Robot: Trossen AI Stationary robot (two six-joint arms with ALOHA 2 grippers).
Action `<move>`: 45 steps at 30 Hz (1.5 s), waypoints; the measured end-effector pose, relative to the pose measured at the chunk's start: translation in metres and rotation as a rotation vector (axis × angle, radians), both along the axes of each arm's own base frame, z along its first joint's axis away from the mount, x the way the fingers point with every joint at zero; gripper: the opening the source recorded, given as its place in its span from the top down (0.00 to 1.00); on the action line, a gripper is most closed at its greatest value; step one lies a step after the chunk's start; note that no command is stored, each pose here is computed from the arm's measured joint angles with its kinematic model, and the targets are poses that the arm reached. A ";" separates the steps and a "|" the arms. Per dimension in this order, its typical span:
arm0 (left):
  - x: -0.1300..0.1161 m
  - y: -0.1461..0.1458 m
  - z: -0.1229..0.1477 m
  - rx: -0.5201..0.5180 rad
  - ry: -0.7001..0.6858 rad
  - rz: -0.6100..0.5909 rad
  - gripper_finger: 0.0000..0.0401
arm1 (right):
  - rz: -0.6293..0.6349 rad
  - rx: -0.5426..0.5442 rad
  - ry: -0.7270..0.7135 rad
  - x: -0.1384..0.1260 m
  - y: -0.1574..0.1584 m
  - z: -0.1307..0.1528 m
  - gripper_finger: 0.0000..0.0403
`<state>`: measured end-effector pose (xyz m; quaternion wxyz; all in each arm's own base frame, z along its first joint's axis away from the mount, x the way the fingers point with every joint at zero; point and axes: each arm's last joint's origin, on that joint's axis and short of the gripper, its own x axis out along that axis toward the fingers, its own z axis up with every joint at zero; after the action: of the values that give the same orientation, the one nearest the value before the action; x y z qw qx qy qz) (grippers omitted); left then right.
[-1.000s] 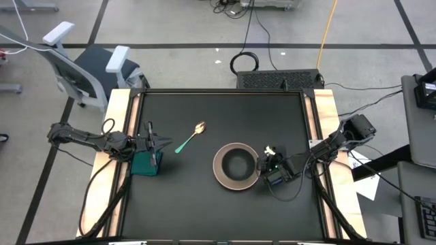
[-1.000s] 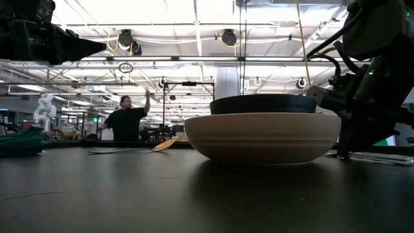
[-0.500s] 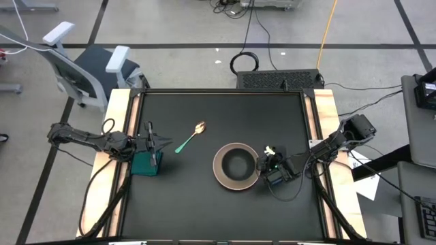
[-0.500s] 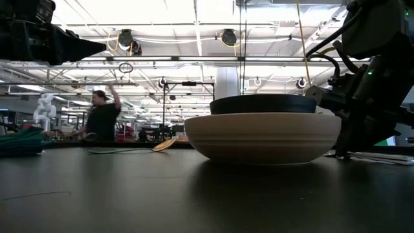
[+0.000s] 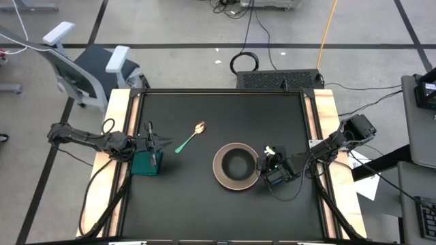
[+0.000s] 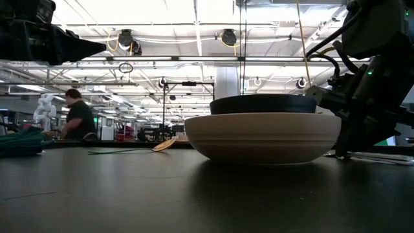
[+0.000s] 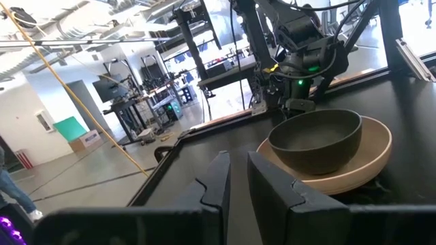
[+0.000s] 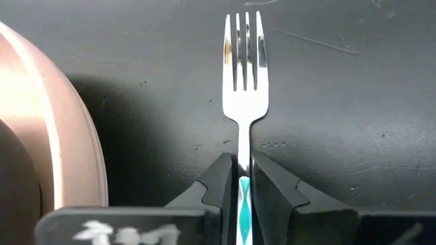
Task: Set table place
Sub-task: Put the fork to the right of the plate
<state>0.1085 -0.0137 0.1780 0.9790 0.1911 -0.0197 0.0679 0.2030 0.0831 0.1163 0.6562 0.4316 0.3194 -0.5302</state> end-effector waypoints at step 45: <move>0.000 0.000 -0.001 -0.021 0.012 -0.002 0.86 | 0.075 0.050 0.079 -0.010 0.000 0.011 0.72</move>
<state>0.1086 -0.0137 0.1765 0.9811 0.1814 -0.0131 0.0662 0.1931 0.0829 0.1269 0.6515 0.4144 0.3743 -0.5136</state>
